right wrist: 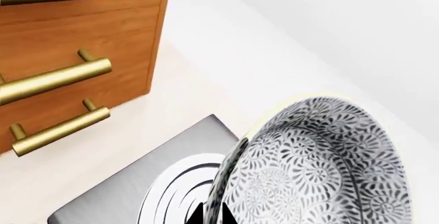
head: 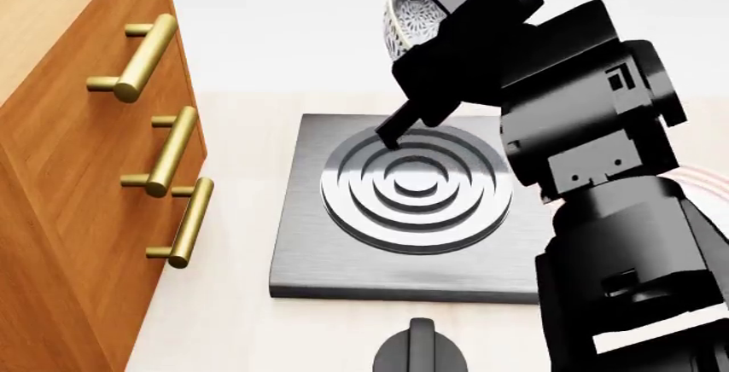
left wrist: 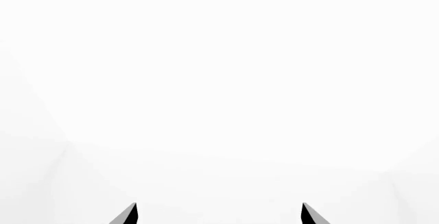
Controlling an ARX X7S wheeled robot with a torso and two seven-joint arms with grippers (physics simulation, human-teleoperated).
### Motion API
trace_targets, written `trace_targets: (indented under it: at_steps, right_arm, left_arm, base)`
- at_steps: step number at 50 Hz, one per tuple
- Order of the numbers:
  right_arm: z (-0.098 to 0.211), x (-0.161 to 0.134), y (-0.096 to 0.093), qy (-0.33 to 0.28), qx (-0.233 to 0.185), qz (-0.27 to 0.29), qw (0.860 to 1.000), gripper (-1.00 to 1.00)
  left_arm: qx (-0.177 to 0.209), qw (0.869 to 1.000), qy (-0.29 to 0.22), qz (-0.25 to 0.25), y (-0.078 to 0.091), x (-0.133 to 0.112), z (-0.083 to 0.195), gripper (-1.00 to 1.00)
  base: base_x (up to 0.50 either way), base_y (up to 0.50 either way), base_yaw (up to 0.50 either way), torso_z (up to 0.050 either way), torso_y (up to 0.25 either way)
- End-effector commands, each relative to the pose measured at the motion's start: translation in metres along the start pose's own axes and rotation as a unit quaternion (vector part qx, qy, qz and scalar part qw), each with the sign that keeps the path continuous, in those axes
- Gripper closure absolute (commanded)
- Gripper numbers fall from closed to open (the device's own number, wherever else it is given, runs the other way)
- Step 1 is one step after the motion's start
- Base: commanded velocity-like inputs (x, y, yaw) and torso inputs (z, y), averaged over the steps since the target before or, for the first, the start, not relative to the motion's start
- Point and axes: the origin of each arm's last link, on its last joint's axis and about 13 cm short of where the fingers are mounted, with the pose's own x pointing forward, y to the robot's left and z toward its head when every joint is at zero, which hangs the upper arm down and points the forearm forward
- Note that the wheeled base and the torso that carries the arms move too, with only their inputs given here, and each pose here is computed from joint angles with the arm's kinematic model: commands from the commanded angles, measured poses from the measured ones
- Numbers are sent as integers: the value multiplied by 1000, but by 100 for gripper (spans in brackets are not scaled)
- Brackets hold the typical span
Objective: Put the bowl on the stove.
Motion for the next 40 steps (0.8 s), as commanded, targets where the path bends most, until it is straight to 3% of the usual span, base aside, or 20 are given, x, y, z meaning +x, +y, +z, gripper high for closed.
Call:
trace_targets:
  at_steps: [1,17,40]
  right_arm:
    - [-4,13,11,27,22,7,999,100]
    - [-18,24,28,61,83,0,995,100]
    - [-19,26,30,62,86,0,994,100]
  left_arm:
    - [1,1000,1,1,1,0,-1,-100]
    - [3,1000,4,7,2,-1,-2,-100]
    - [20,1000,6,17,4,-3,-3,-100]
  base:
    - [0,0,0,0,0]
    - [0,0,0,0,0]
    - [0,0,0,0,0]
